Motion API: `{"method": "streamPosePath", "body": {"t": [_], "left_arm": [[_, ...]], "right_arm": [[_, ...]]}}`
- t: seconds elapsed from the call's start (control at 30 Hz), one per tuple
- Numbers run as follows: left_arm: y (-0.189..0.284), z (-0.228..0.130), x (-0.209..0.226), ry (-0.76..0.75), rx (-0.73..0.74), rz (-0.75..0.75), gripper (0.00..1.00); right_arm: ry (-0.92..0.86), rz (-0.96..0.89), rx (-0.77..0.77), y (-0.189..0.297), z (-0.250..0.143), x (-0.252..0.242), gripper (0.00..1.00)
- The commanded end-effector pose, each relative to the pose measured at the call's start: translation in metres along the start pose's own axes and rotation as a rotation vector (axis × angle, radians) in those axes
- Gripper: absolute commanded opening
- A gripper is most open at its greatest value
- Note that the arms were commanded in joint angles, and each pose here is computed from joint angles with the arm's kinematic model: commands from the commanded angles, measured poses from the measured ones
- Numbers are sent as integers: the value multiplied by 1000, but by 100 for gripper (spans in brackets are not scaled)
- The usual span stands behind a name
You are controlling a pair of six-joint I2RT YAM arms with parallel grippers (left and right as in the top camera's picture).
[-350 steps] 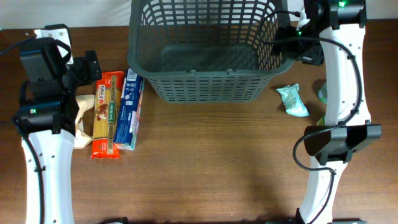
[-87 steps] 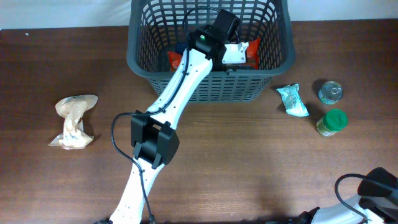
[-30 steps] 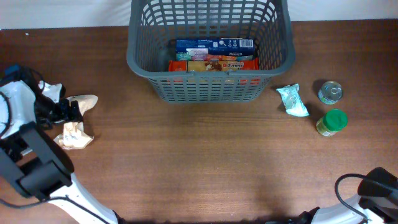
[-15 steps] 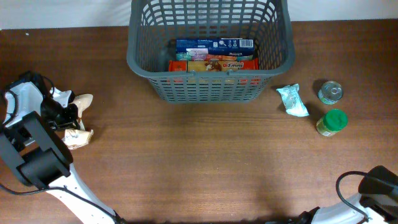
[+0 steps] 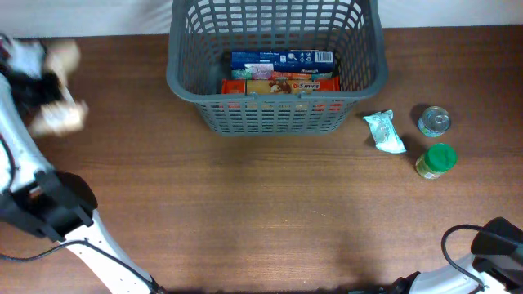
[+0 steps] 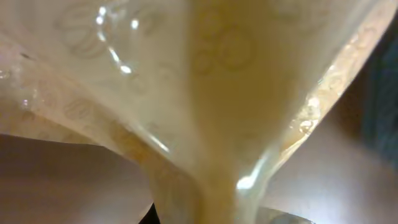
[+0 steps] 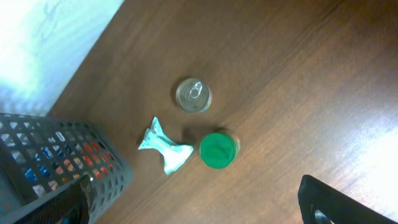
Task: Pack container
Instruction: 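Grasp the beige bread bag with the left gripper and lift, then drop the bread bag into the basket with the left gripper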
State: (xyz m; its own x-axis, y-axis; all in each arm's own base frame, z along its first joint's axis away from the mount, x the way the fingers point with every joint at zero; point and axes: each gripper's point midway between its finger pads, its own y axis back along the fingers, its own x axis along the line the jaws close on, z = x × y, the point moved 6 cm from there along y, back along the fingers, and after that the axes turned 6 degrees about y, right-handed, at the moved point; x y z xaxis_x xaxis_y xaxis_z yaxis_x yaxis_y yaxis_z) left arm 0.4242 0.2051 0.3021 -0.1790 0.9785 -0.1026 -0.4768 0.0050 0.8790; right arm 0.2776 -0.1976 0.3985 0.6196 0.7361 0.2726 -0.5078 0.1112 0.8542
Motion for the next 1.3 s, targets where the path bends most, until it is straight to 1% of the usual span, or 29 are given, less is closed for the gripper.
{"method": "streamPosePath", "body": {"t": [0.0, 0.1, 0.17, 0.23, 0.27, 0.33, 0.4, 0.5, 0.57, 0.73, 0.8, 0.9, 1.03, 1.2, 1.27], "left_arm": [[101, 35, -62, -173, -362, -44, 2], [160, 49, -112, -341, -603, -68, 2], [187, 56, -152, -482, -731, -85, 2], [203, 57, -192, -648, -823, -104, 2], [206, 55, -211, -726, -852, -115, 2], [207, 48, -255, -925, -895, -142, 2], [198, 39, -293, -1078, -894, -172, 2], [167, 25, -341, -1257, -828, -171, 2], [139, 18, -368, -1343, -765, -146, 2], [59, 3, -427, -1432, -615, -50, 2], [28, -8, -445, -1478, -563, -37, 2], [-15, -29, -466, -1529, -466, -34, 2], [-55, -52, -479, -1580, -357, -39, 2], [-76, -70, -488, -1613, -304, -75, 2], [-84, -74, -487, -1593, -276, -83, 2]], "right_arm": [[-14, 15, 17, -3, -1, 0, 99], [-15, 15, 17, -3, -1, 0, 99], [-15, 15, 17, -3, -1, 0, 99], [-14, 15, 17, -3, -1, 0, 99], [-14, 15, 17, -3, -1, 0, 99], [-15, 15, 17, -3, -1, 0, 99], [-15, 15, 17, -3, -1, 0, 99], [-14, 15, 17, -3, -1, 0, 99], [-14, 15, 17, -3, -1, 0, 99], [-14, 38, 20, -3, -1, 3, 99], [-14, 38, 20, -3, -1, 3, 99], [-14, 37, 20, -3, -1, 3, 99], [-14, 37, 20, -3, -1, 3, 99], [-14, 38, 20, -3, -1, 3, 99], [-14, 37, 20, -3, -1, 3, 99]]}}
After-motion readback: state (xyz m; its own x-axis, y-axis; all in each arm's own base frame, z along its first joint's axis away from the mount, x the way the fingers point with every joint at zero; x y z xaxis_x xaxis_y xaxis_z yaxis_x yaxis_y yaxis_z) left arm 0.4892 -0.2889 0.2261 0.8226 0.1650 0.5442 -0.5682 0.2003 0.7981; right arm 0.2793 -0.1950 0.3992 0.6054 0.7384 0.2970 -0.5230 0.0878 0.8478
